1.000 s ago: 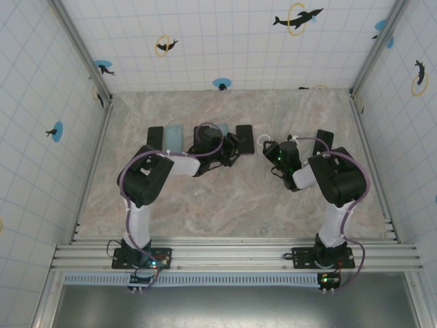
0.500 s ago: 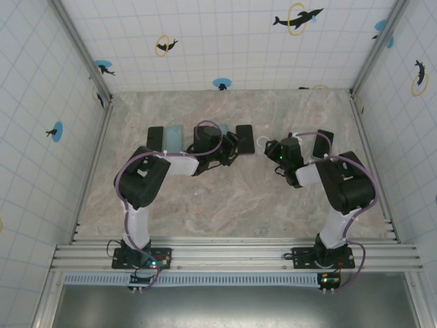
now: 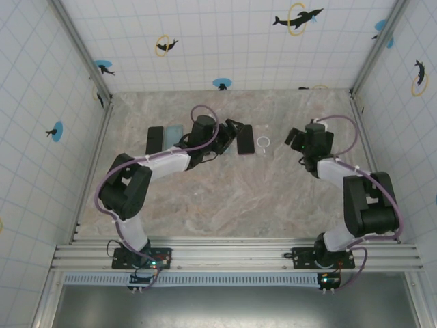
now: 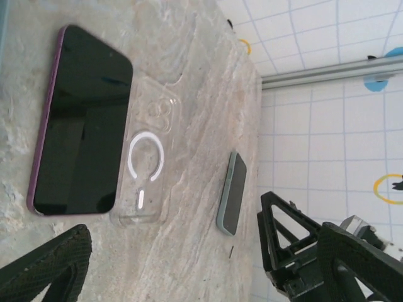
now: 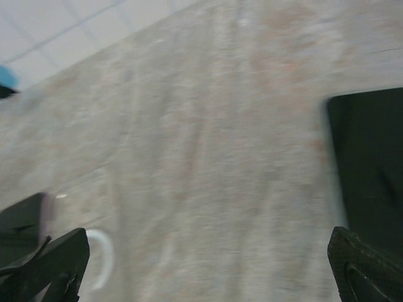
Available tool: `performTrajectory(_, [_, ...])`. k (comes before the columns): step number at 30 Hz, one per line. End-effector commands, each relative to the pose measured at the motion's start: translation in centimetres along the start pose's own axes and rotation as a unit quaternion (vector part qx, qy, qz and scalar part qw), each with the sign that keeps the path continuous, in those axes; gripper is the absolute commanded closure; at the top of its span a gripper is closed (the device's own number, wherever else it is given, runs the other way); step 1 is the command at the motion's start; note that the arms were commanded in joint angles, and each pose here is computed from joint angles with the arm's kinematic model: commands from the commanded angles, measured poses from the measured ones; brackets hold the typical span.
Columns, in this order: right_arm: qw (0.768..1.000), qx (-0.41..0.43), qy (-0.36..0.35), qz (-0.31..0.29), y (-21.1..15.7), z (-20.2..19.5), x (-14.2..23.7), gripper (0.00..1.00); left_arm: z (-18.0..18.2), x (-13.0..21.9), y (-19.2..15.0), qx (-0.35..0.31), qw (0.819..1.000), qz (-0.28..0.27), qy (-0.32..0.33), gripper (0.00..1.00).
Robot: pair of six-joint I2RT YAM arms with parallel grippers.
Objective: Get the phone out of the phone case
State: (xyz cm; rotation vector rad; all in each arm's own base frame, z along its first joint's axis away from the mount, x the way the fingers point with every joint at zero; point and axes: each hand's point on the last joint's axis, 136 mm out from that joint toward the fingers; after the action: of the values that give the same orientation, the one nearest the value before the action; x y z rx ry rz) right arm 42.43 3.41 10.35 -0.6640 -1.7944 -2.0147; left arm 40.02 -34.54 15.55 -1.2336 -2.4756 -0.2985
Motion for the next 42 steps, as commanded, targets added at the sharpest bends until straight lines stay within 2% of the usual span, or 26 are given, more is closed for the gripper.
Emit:
performTrajectory(1, [0.996,0.044,-0.069,0.045,-0.8,-4.2,0.6,0.00,-0.4,1.1,0.3,-0.055,0.998,0.000,0.000,0.02])
performTrajectory(5, [0.989,0.049,-0.123,0.062,-1.2,-8.1,0.6,0.01,-1.3,1.0,-0.4,-0.066,0.997,0.022,-0.020,0.02])
performTrajectory(8, [0.988,0.042,-0.127,0.072,-1.5,-9.2,0.1,0.01,-1.6,0.7,-0.8,-0.067,0.997,0.036,-0.029,0.03])
performTrajectory(14, [0.989,0.033,-0.110,0.091,-1.8,-9.5,-2.1,0.01,-0.8,0.4,-0.7,-0.047,0.997,0.048,-0.030,0.03])
performTrajectory(17, [0.985,0.040,-0.117,0.118,-2.5,-9.8,-3.1,0.01,-0.3,0.4,-0.7,-0.043,0.997,0.049,-0.028,0.02])
performTrajectory(23, [0.983,0.037,-0.120,0.132,-3.1,-10.3,-4.4,0.00,-0.6,0.4,-0.6,-0.046,0.997,0.052,-0.033,0.03])
performTrajectory(42, [0.967,0.059,-0.134,0.207,-6.7,-11.2,-6.2,0.16,-0.9,0.5,-0.8,-0.044,0.996,0.060,-0.040,0.03])
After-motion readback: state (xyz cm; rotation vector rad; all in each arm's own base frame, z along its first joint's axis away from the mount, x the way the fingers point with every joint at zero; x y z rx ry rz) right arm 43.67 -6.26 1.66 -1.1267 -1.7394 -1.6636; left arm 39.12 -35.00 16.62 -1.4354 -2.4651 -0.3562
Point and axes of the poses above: each hand's point on the last joint's axis, 136 mm out from that joint toward the fingers, its own x axis back along the fingers, its own z axis along the line the jaws close on, y = z × x, and after that the axes turned 14 degrees about x, right-handed
